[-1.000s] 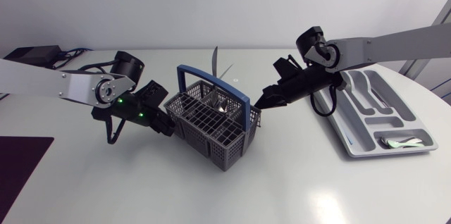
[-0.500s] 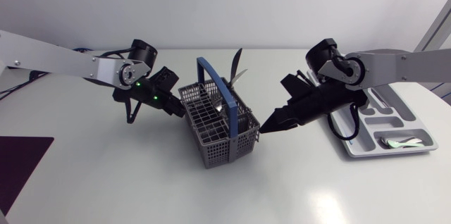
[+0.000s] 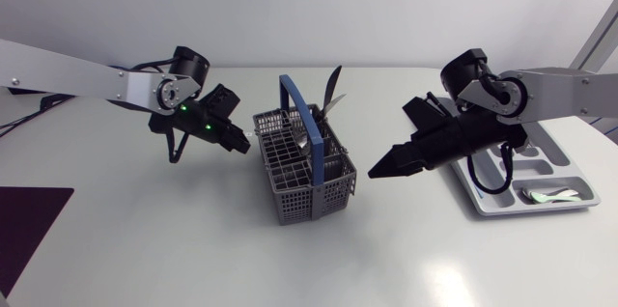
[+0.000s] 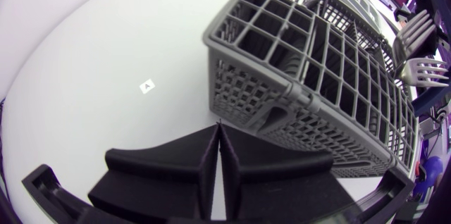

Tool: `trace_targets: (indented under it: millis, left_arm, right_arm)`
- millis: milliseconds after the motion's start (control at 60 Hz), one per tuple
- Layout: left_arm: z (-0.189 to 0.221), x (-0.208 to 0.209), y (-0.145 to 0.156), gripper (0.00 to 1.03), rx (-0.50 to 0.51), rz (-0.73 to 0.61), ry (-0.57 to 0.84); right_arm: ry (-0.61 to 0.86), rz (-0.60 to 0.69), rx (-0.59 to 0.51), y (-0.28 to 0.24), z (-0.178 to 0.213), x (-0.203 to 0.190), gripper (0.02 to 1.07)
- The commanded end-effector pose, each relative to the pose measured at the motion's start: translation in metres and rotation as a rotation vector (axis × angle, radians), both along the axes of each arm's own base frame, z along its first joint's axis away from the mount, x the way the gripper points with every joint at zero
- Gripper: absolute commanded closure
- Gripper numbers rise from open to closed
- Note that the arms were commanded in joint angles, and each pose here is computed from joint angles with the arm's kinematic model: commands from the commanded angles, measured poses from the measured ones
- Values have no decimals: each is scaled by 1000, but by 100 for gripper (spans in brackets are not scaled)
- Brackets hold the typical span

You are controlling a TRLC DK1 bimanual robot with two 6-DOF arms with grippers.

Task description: Sort the cutlery from the basket into the organizer compartments.

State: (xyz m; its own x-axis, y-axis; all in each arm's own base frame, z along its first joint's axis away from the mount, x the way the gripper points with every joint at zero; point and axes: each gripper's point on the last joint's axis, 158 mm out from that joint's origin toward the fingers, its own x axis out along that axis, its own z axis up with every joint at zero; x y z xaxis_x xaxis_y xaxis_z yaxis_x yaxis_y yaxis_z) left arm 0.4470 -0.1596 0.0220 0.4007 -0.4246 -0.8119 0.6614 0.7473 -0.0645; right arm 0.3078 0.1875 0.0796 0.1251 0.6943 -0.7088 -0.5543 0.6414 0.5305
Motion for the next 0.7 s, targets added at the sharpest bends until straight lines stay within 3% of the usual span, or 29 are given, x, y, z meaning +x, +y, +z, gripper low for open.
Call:
trace_targets:
  millis: [0,167,383,683]
  left_arm:
    - [7,3,14,97,-9,26,-14]
    - [7,41,36,96,-26,112,-30]
    - [-1,68,29,96,-45,130,-32]
    - [10,62,-25,96,-248,41,40]
  right_arm:
    - [-25,-12,-4,1,1,12,102]
    - [-40,-53,-13,7,-3,31,102]
    - [-32,-63,-19,10,-11,43,102]
    - [-30,-57,-10,21,-10,45,101]
